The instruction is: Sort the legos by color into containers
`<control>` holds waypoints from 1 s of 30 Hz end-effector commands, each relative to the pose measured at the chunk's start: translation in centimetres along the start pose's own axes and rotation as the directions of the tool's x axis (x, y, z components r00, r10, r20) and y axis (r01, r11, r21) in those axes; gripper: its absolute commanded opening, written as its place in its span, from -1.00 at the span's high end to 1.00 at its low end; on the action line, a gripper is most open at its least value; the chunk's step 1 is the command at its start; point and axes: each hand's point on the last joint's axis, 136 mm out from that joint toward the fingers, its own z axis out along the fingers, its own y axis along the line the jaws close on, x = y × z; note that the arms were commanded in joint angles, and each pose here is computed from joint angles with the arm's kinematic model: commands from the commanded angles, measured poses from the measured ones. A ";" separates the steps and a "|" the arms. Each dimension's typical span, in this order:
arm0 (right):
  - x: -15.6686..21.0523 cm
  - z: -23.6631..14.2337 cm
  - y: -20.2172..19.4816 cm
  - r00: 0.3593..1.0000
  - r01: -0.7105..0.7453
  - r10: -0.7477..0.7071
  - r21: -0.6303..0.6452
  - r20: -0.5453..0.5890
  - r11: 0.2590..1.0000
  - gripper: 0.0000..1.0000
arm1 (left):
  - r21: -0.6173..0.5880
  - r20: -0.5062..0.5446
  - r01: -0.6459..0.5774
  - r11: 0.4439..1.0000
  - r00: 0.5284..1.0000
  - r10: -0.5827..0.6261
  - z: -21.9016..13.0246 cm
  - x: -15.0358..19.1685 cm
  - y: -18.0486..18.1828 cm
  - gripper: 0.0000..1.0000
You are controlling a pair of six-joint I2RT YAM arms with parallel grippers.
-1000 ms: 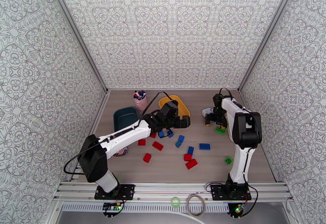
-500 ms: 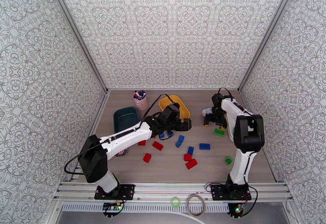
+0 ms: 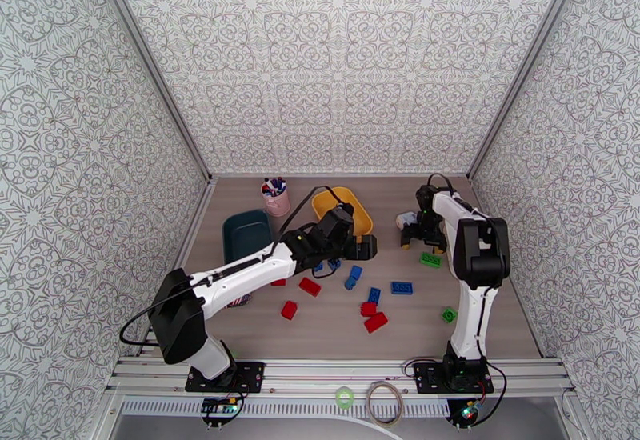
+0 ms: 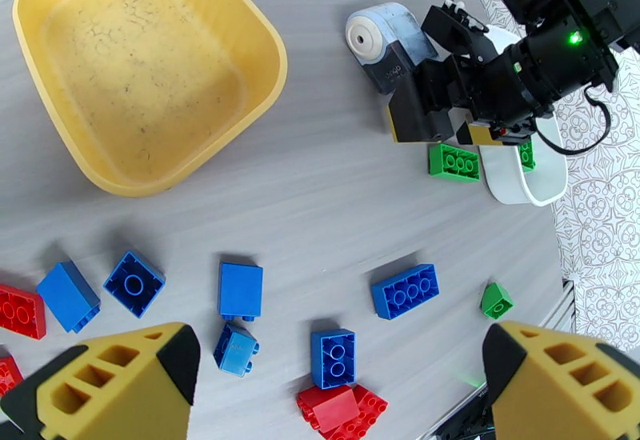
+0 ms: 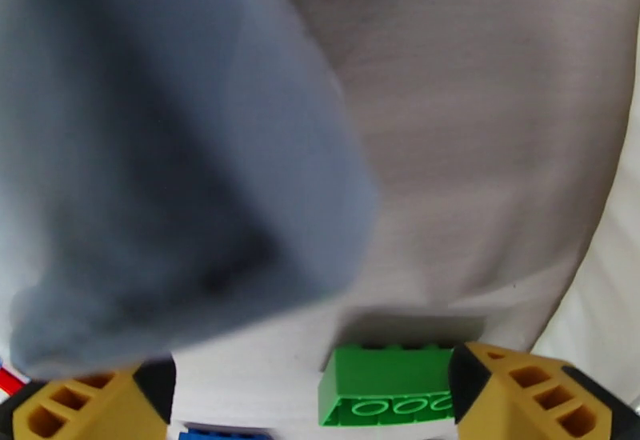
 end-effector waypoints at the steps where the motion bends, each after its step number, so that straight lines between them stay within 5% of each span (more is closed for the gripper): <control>1: 2.6 1.0 0.1 0.996 -0.014 0.012 -0.020 -0.093 1.000 -0.91 | -0.017 0.013 0.012 1.000 1.000 -0.011 -0.7 0.0 0.4 -0.99; 16: 8.4 0.5 1.7 0.996 -0.023 0.015 -0.087 -0.091 0.996 -0.81 | 0.010 0.016 -0.007 1.000 1.000 0.006 -0.6 0.3 -0.9 -0.99; 30: 8.2 1.9 0.6 0.989 -0.149 0.149 -0.010 -0.015 0.989 0.04 | 0.008 0.010 -0.019 1.000 1.000 0.019 -0.9 1.4 -1.6 -0.99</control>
